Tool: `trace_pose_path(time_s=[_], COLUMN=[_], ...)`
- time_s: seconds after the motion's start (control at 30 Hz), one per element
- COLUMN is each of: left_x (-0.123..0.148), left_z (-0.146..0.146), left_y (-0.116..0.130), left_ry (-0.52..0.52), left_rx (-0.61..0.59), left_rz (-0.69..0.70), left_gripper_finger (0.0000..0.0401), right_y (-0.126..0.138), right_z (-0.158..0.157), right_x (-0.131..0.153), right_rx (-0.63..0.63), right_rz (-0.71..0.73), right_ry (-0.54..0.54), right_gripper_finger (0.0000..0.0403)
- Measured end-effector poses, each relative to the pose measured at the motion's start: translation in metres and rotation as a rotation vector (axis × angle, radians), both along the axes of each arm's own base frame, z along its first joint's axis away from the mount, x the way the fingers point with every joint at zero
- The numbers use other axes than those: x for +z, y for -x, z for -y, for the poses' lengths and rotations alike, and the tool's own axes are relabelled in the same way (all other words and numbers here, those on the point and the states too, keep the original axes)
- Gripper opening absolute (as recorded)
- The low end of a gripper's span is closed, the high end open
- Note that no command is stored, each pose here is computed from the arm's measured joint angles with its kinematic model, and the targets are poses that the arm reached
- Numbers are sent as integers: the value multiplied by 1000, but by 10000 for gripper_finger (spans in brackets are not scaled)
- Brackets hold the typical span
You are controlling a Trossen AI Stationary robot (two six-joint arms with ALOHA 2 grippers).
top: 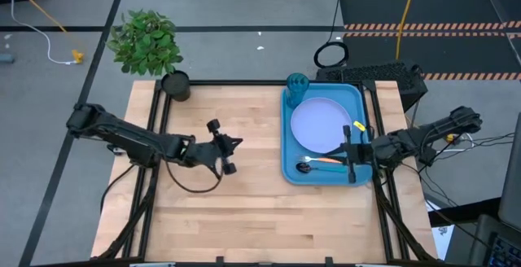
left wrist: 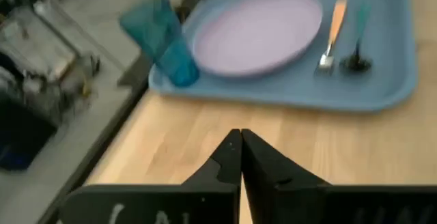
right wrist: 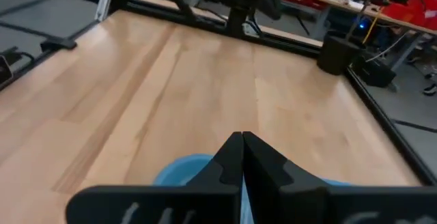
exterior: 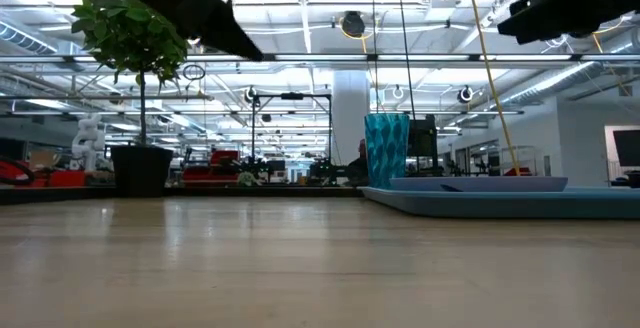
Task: Pick and place plate/cup/fork/spoon on tray
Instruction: Return to Home Position
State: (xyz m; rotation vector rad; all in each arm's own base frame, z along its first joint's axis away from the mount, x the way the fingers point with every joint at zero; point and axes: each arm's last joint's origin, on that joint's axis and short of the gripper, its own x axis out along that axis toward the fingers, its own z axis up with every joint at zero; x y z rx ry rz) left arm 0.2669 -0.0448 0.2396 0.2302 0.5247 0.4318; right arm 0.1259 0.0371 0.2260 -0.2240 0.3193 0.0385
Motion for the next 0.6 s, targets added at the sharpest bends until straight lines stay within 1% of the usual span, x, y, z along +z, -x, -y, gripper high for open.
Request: trace_pose_path(time_s=[0.07, 0.13, 0.2, 0.27, 0.33, 0.43, 0.53, 0.6], left_x=[1, -5, -7, -18, -21, -27, -28, -26], left_z=[0, -1, 0, -1, -2, -5, -6, -7], left_y=[3, 10, 9, 15, 15, 19, 20, 20], left_ry=[0, -4, 10, -7, 7, 9, 1, 1], left_rx=[-35, -69, -124, -151, -183, -173, -177, -174], left_rz=[53, 60, 136, 149, 210, 238, 240, 249], left_gripper_finger=[13, 20, 22, 19, 11, 4, 12, 18], right_y=[-1, -3, -3, -3, -1, 2, 4, 7], right_z=[-1, -3, -4, -4, -4, -2, 0, 1], right_x=[-8, -17, -24, -30, -35, -40, -42, -43], right_rx=[18, 53, 97, 104, 106, 112, 112, 109], right_rz=[26, 56, 84, 106, 131, 167, 185, 201], right_ry=[-28, -55, -77, -79, -70, -40, -8, -7], right_gripper_finger=[1, 1, 0, 0, 0, 0, 0, 0])
